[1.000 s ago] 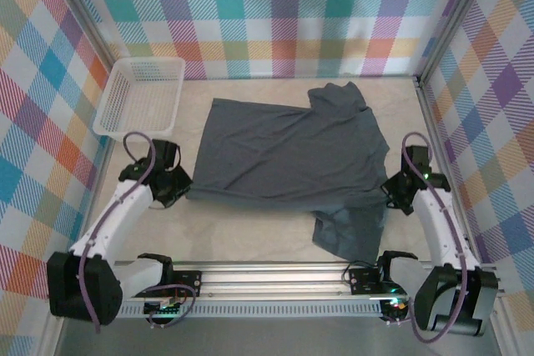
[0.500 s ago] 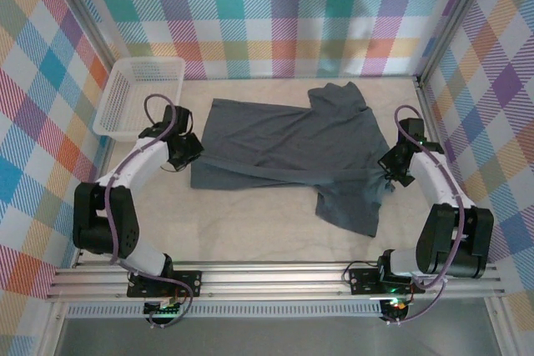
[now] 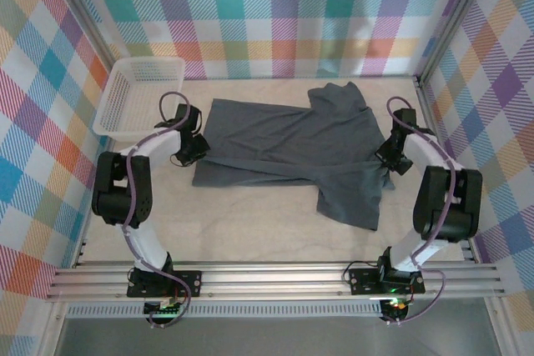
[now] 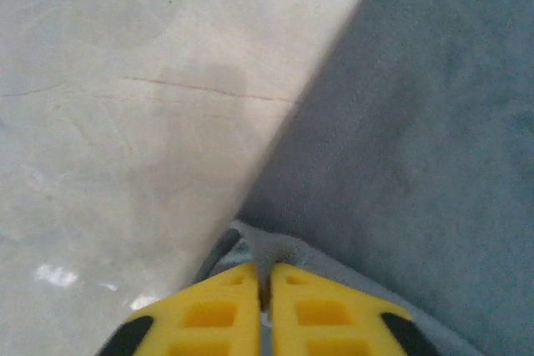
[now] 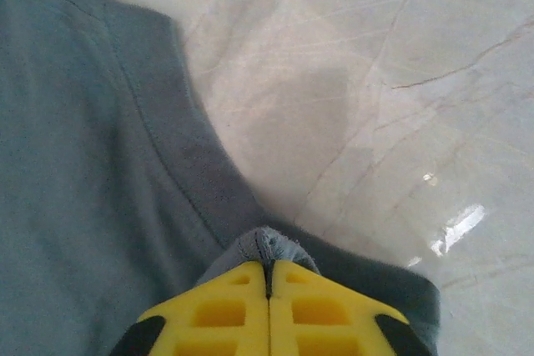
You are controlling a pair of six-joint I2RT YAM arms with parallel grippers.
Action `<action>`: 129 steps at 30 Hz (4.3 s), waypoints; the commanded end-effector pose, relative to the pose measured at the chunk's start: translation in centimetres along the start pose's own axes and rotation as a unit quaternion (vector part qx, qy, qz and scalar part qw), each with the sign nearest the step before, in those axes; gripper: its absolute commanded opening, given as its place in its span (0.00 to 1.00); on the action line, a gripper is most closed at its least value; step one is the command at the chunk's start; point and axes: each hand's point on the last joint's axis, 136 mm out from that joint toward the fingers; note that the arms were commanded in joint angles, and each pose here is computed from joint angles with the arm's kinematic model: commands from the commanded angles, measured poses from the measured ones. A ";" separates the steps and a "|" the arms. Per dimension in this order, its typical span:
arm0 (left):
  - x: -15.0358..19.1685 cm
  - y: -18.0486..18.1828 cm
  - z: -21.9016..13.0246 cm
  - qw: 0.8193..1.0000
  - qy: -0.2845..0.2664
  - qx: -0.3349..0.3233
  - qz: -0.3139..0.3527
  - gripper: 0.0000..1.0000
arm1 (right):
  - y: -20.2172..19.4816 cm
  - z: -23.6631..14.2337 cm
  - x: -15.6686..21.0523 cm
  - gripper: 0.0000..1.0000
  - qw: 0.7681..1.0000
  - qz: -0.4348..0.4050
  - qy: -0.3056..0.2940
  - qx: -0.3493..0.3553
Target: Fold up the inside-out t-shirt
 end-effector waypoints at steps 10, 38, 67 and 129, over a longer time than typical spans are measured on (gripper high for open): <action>-0.8 -2.4 -8.8 0.996 -0.027 0.078 0.025 0.50 | -3.7 -4.7 4.9 0.45 0.998 0.050 0.026 -0.027; 8.9 -5.7 -9.4 0.979 0.044 0.159 0.123 0.55 | 6.7 -8.8 12.4 0.00 0.964 -0.050 0.166 -0.200; 3.0 -6.6 4.8 0.992 0.105 -0.019 0.071 0.00 | 2.5 3.1 5.2 0.00 0.984 -0.087 0.156 -0.012; 0.9 -7.0 -10.7 0.978 -0.130 0.085 0.137 0.53 | 19.3 7.2 -2.7 0.48 0.940 -0.273 0.108 -0.176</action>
Point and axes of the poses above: each hand's point on the last joint's axis, 136 mm out from that joint toward the fingers, its own z axis out along the fingers, its own y axis along the line the jaws close on, x = y × z, and after that the axes turned 1 degree about -z, right-handed
